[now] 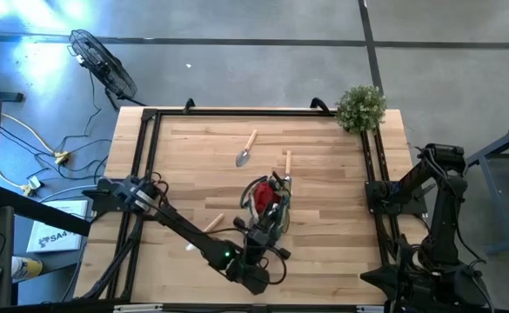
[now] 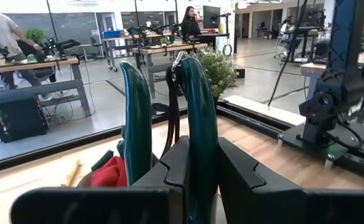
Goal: Pick & Place Garden tools in Gardening bag
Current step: Put the shear scissors into the gardening bag
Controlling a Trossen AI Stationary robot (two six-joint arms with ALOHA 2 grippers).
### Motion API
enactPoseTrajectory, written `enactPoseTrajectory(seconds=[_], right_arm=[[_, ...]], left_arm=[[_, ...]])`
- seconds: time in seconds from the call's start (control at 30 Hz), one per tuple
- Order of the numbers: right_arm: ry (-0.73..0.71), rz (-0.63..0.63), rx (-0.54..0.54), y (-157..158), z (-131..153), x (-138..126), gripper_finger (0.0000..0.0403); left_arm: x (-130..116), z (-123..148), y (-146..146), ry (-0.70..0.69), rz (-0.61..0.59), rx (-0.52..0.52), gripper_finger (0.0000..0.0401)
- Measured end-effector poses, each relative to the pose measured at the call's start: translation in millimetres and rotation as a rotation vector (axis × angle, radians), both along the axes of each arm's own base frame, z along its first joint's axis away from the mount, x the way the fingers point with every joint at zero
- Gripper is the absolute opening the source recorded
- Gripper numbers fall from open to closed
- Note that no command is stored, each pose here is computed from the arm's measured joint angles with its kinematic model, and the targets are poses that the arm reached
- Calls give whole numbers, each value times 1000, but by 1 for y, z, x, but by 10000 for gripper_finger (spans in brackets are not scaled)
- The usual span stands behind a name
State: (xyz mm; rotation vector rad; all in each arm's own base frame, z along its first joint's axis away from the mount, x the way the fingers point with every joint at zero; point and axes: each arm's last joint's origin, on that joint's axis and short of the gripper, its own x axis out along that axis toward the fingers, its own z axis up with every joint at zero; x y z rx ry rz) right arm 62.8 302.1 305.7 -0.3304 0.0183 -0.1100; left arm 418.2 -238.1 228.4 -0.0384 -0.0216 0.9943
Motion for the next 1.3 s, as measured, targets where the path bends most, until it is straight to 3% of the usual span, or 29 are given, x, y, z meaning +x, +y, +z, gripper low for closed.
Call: enactPoseTrajectory(seconds=[0.3,0.73,1.3], right_arm=[[0,0,0,0,0,0,3],[0,0,0,0,0,0,3],[0,1,0,0,0,0,3]], left_arm=[[-13,-19,-7,-43,-15,-19,45],[-20,-22,-18,-4,-55,-2,45],[-5,-2,-9,69,-38,37,45]])
